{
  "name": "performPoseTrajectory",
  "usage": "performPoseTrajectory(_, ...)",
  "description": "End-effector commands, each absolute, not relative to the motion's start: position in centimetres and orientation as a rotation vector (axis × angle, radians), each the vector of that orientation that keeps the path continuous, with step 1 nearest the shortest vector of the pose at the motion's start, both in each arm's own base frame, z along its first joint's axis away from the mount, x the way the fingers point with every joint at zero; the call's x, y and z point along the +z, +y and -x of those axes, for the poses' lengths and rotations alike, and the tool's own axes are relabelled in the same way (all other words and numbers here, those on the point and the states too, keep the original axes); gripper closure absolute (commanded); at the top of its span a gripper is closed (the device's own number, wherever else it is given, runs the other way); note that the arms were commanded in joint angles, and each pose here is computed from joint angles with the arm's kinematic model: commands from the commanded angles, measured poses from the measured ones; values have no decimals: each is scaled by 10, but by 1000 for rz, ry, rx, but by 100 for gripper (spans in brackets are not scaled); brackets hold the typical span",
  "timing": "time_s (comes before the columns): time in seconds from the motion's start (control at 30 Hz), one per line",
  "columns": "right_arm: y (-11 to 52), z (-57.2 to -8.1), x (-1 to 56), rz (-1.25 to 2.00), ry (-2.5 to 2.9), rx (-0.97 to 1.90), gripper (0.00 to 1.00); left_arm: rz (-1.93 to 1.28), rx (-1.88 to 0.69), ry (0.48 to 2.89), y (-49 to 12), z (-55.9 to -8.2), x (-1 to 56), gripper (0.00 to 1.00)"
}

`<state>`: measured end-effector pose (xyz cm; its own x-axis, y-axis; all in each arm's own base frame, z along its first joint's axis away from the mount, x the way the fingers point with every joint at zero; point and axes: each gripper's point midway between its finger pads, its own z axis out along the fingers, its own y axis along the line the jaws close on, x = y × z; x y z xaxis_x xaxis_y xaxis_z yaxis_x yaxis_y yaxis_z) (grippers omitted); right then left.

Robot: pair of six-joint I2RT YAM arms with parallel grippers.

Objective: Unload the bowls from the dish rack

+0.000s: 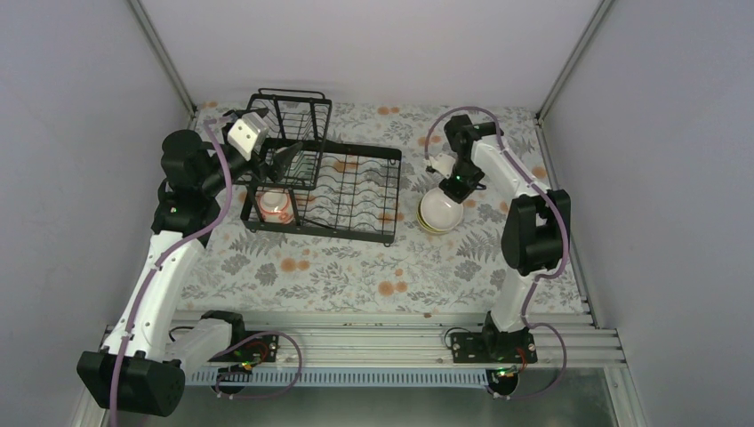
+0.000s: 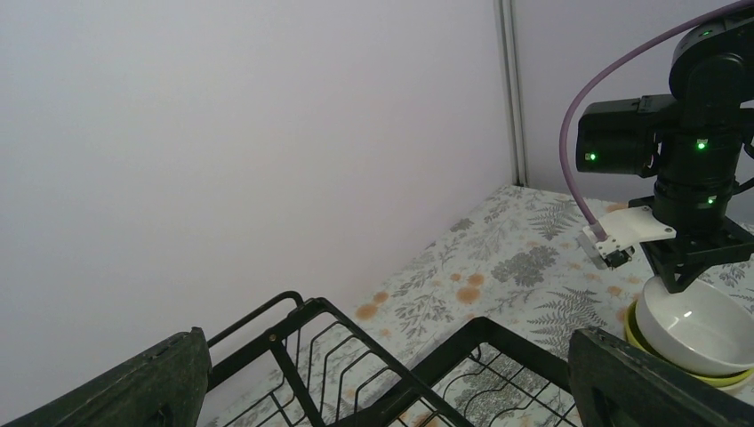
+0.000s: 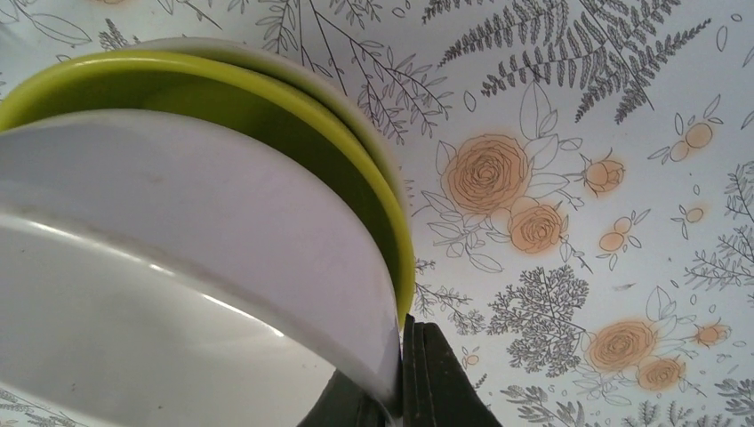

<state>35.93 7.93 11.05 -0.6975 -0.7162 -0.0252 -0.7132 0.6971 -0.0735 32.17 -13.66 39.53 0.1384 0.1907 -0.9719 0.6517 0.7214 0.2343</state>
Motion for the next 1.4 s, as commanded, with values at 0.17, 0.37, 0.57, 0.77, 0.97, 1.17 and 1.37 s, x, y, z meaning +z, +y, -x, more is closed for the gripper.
performPoseTrajectory(0.17,64,-352,104,1261,2897,-167,87,-768,-384,1396,-138,-315,400,0)
performPoseTrajectory(0.37,71,-366,116,1228,2842,-150,42,-770,-382,1396,-137,-315,399,0)
performPoseTrajectory(0.57,71,-392,158,1123,2737,-231,32,-772,-382,1393,-137,-315,400,0)
performPoseTrajectory(0.77,107,-391,199,1117,2612,-96,35,-767,-373,1392,-136,-316,403,0)
performPoseTrajectory(0.97,175,-384,198,1171,2481,183,37,-760,-321,1389,-131,-317,413,0)
performPoseTrajectory(1.17,235,-385,184,1189,2421,400,38,-724,-170,1386,-115,-323,444,0)
performPoseTrajectory(1.37,258,-398,167,1171,2403,344,39,-610,52,1630,-76,-373,443,0)
